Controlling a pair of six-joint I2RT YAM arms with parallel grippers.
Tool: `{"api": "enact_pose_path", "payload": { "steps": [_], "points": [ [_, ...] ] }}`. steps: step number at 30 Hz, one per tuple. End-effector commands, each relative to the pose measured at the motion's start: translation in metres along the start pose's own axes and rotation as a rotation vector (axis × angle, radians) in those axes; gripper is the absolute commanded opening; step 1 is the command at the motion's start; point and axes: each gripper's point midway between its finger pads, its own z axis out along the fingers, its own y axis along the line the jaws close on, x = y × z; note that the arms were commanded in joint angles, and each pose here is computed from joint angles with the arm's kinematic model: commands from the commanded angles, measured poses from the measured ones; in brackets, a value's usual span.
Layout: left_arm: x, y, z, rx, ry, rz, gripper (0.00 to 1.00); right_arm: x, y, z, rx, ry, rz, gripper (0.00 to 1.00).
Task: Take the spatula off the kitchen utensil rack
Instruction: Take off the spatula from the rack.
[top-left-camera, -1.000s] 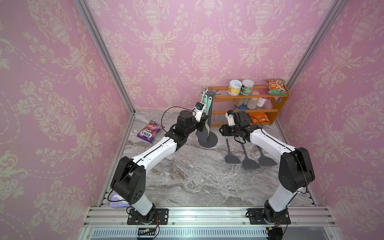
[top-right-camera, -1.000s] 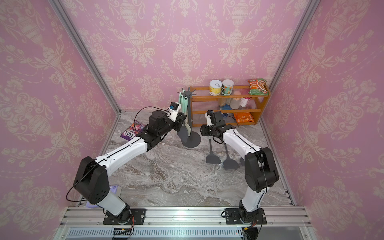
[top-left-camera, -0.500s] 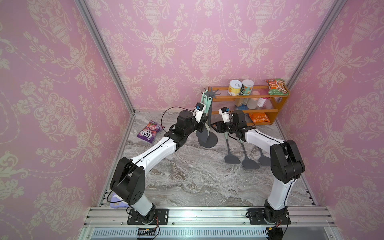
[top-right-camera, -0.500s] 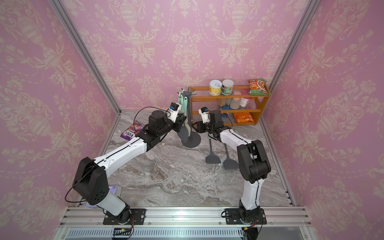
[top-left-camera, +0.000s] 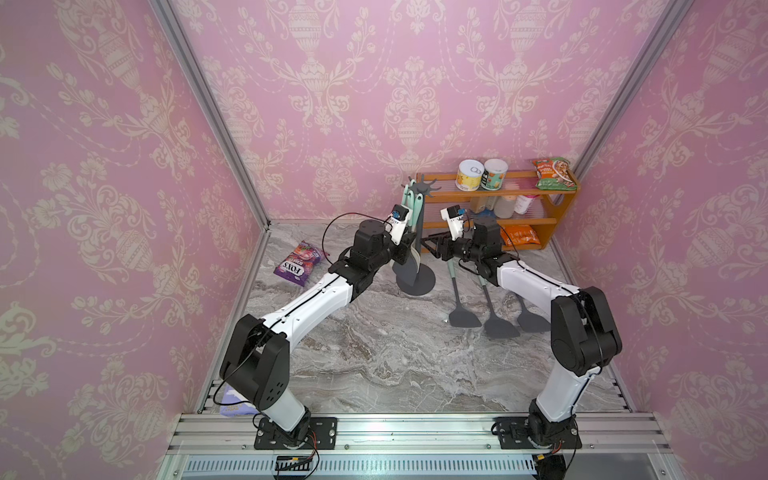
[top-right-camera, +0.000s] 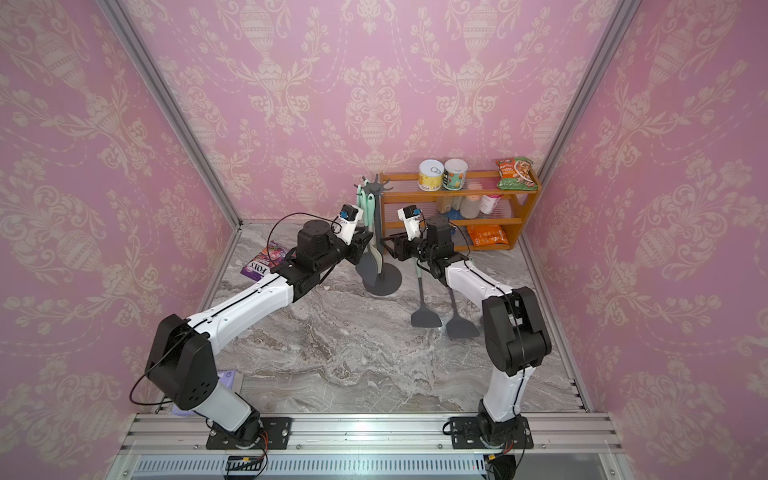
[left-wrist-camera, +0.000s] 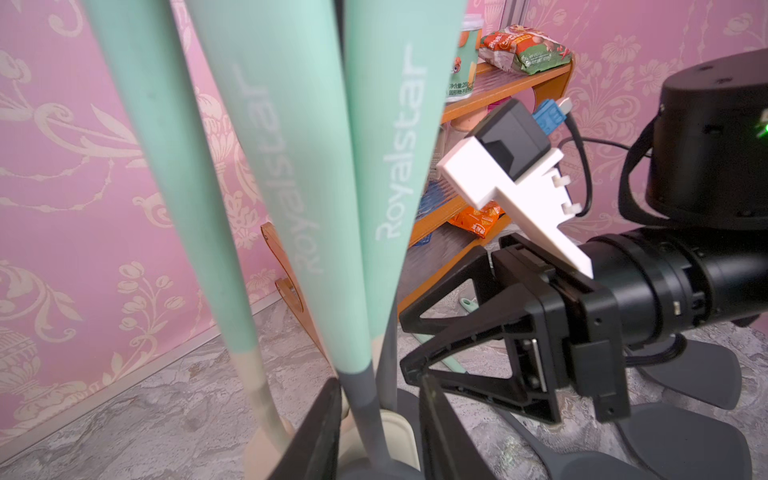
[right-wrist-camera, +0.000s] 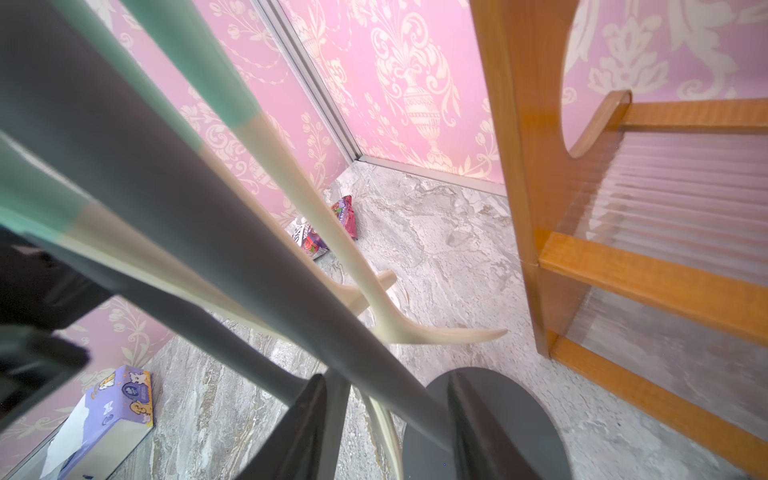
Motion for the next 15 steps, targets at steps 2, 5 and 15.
{"api": "enact_pose_path", "payload": {
  "steps": [2, 5, 15],
  "points": [
    [-0.015, 0.005, 0.002, -0.007, -0.021, 0.015, 0.34, -0.037, 0.027, -0.010, -0.053, -0.050, -0.093, 0.50],
    [-0.016, 0.005, 0.003, -0.005, -0.028, 0.011, 0.33, -0.041, 0.027, -0.007, -0.043, -0.031, -0.115, 0.50],
    [-0.015, 0.005, 0.007, -0.006, -0.019, 0.010, 0.33, -0.047, 0.029, 0.006, -0.088, -0.032, -0.148, 0.49]
  ]
}}
